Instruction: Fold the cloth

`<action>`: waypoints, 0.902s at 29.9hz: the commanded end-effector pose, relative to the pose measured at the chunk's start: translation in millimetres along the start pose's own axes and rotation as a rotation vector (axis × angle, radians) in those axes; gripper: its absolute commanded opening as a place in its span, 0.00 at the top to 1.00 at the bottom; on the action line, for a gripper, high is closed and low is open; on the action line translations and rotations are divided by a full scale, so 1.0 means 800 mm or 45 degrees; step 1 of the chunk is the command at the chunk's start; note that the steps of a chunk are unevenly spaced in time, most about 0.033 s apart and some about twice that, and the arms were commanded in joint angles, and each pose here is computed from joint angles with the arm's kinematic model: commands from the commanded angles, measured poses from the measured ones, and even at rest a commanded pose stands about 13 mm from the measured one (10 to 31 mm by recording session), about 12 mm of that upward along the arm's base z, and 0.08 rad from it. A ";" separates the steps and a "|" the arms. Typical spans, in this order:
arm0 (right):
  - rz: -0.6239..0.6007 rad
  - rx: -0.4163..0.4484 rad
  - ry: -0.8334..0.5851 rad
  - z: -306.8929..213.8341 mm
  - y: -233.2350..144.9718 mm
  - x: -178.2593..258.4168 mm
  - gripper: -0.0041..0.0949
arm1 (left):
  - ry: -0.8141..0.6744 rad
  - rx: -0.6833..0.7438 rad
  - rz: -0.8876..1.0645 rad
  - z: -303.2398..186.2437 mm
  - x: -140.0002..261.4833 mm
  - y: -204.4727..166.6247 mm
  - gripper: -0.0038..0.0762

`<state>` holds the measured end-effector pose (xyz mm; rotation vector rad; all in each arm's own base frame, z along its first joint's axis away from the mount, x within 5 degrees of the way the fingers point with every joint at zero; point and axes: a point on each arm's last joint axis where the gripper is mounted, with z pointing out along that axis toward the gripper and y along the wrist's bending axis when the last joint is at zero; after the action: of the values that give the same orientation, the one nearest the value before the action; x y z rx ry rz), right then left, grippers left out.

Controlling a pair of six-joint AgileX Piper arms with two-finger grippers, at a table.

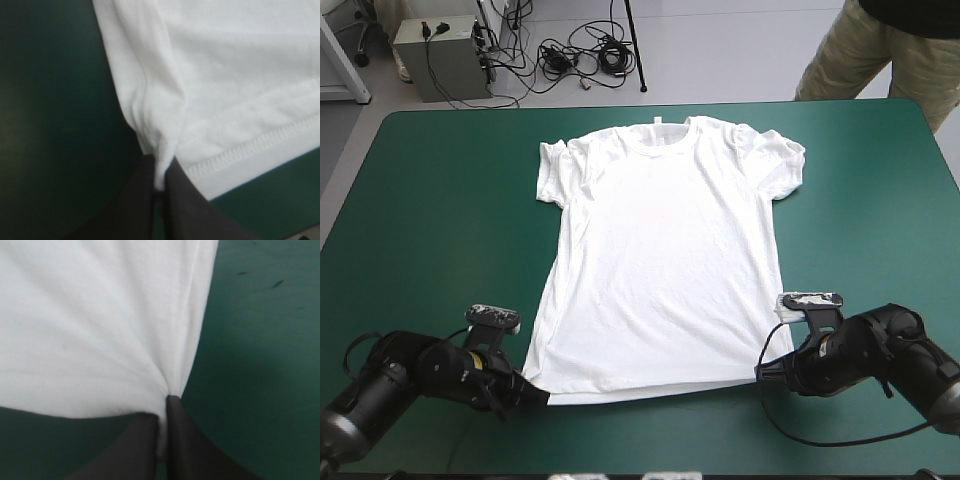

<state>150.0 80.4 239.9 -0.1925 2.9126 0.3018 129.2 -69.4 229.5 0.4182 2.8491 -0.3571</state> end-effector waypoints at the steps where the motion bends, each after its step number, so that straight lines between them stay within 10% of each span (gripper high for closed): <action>1: 0.006 -0.048 -0.073 -0.016 0.004 0.000 0.97 | -0.039 0.033 -0.022 -0.011 0.013 -0.004 0.96; 6: 0.045 -0.084 0.012 -0.010 0.008 0.003 0.88 | -0.049 0.027 -0.006 -0.012 0.015 -0.003 0.91; 15: 0.035 -0.102 0.091 -0.013 0.013 0.002 0.47 | 0.015 0.038 0.044 -0.021 0.016 -0.006 0.25; 27: -0.089 -0.052 -0.345 -0.134 0.034 -0.067 0.48 | -0.362 -0.143 0.076 -0.115 -0.067 -0.013 0.26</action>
<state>171.1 90.9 328.0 -0.2465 2.7541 0.3689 142.0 -65.1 307.9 0.4175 2.6572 -0.2559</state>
